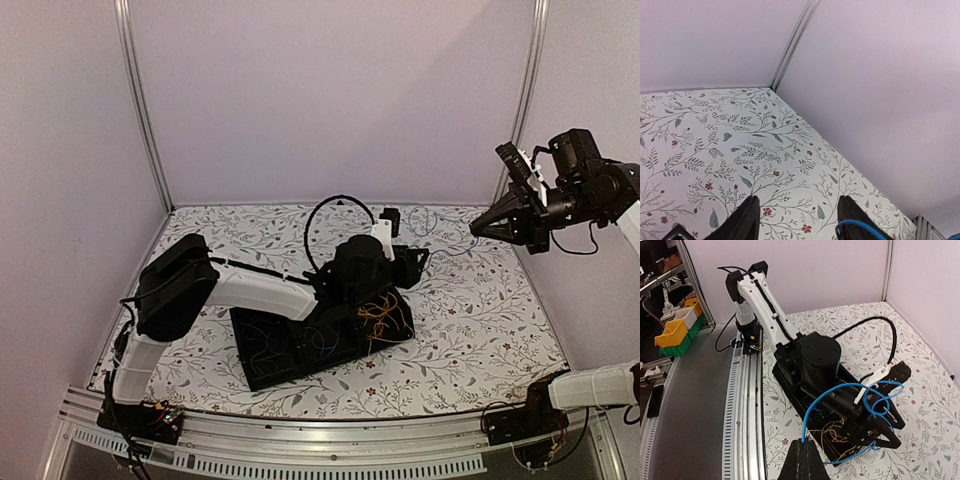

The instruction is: Untangle the cables

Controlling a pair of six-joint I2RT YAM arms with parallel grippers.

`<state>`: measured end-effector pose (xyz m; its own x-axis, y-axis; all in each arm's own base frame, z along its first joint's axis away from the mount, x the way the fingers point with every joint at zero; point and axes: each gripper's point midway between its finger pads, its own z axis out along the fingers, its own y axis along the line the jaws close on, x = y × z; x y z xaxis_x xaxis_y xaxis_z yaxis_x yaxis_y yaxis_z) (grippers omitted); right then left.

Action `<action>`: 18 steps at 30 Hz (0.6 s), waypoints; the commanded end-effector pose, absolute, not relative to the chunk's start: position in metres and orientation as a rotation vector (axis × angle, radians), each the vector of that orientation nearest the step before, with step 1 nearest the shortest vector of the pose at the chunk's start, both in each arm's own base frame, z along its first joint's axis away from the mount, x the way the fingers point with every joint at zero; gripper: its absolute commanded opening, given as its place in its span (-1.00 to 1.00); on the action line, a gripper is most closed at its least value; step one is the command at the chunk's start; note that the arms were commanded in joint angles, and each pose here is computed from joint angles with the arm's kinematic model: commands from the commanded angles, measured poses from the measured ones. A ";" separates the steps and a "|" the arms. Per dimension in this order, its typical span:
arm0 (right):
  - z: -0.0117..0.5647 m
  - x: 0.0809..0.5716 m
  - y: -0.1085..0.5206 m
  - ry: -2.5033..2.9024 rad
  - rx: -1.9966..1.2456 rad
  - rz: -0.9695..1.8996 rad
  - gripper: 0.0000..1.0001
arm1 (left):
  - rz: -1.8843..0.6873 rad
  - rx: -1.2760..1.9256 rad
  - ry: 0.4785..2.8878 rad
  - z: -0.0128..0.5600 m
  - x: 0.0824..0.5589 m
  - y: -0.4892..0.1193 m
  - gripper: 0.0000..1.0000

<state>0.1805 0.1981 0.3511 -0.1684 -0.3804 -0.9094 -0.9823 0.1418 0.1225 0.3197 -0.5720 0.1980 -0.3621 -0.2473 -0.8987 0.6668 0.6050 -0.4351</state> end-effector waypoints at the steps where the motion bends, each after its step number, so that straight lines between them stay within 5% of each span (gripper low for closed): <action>1: 0.420 0.145 0.199 1.398 -1.395 0.990 -1.00 | -0.970 0.248 1.722 0.188 0.345 -0.562 0.07; 18: 0.437 0.155 0.198 1.348 -1.368 0.901 -1.00 | -0.888 0.245 1.694 0.204 0.364 -0.486 0.05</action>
<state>0.1505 0.1976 0.4405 0.0784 -0.2688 -0.9600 -0.9916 0.0785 -0.1030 0.3648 -0.5086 0.1486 -0.4202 -0.2274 -0.8785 0.5332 0.7215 -0.4418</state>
